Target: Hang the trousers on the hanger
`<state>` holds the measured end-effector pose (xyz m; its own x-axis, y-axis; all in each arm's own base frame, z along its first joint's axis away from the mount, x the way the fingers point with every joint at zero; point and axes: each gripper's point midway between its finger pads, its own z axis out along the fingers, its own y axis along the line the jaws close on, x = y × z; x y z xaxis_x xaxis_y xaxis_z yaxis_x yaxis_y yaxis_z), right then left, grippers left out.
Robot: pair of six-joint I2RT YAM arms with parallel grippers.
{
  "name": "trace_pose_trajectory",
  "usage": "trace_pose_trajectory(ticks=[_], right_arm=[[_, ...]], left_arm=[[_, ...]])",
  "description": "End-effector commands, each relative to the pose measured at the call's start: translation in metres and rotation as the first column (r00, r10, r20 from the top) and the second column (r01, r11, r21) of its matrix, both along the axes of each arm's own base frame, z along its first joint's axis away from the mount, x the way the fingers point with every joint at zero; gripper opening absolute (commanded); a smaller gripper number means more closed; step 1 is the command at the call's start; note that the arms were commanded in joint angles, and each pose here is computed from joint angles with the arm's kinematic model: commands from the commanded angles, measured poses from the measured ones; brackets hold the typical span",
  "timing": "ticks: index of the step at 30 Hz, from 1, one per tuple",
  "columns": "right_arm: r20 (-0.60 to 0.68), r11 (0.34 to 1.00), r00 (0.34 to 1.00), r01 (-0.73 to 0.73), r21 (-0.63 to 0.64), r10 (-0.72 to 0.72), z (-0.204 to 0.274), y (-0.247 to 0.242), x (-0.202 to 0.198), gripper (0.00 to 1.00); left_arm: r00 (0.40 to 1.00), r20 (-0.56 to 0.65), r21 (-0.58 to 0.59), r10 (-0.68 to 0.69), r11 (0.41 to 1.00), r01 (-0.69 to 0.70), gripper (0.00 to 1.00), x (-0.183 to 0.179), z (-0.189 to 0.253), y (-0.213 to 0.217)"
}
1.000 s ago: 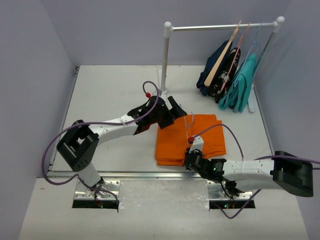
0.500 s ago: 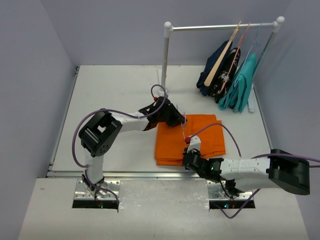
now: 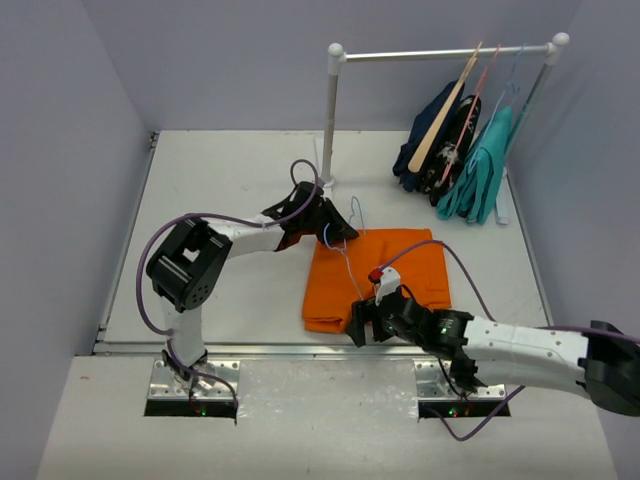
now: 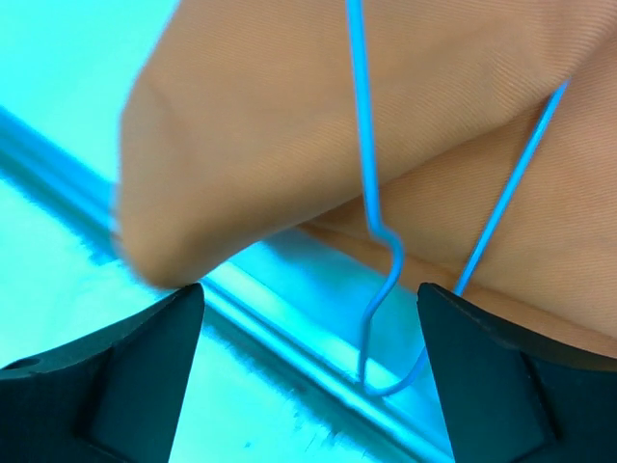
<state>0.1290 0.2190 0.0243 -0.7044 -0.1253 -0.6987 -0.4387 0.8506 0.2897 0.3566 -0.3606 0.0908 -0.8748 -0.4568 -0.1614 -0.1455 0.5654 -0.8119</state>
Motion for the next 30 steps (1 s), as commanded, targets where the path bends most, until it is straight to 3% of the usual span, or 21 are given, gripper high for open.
trace_pose_trajectory(ticks=[1,6,12,18,23,30], right_arm=[[-0.134,0.985,0.978,-0.149,0.092,0.16,0.028,0.007,-0.031,0.91],[-0.132,0.996,0.989,-0.054,0.073,0.063,0.036,-0.015,-0.018,0.91],[-0.217,0.969,0.96,0.206,0.136,-0.174,0.039,-0.031,0.026,0.89],[-0.229,0.932,0.951,0.264,0.247,-0.208,0.045,-0.019,0.056,0.8],[-0.278,0.918,0.938,0.286,0.276,-0.208,0.041,-0.005,0.068,0.66],[-0.307,0.903,0.926,0.312,0.294,-0.22,0.03,0.005,0.078,0.61]], left_arm=[[0.995,0.072,0.033,-0.067,0.997,0.065,0.0,0.002,0.012,0.013],[0.994,0.071,0.023,-0.086,0.996,0.085,0.0,-0.002,0.011,0.014],[0.983,0.085,0.029,-0.16,0.987,0.158,0.0,-0.008,0.017,0.008],[0.978,0.093,0.064,-0.189,0.981,0.184,0.0,-0.016,0.014,0.014],[0.967,0.104,0.068,-0.231,0.972,0.225,0.0,-0.021,0.012,0.008],[0.958,0.112,0.081,-0.263,0.963,0.255,0.0,-0.027,0.012,0.007]])
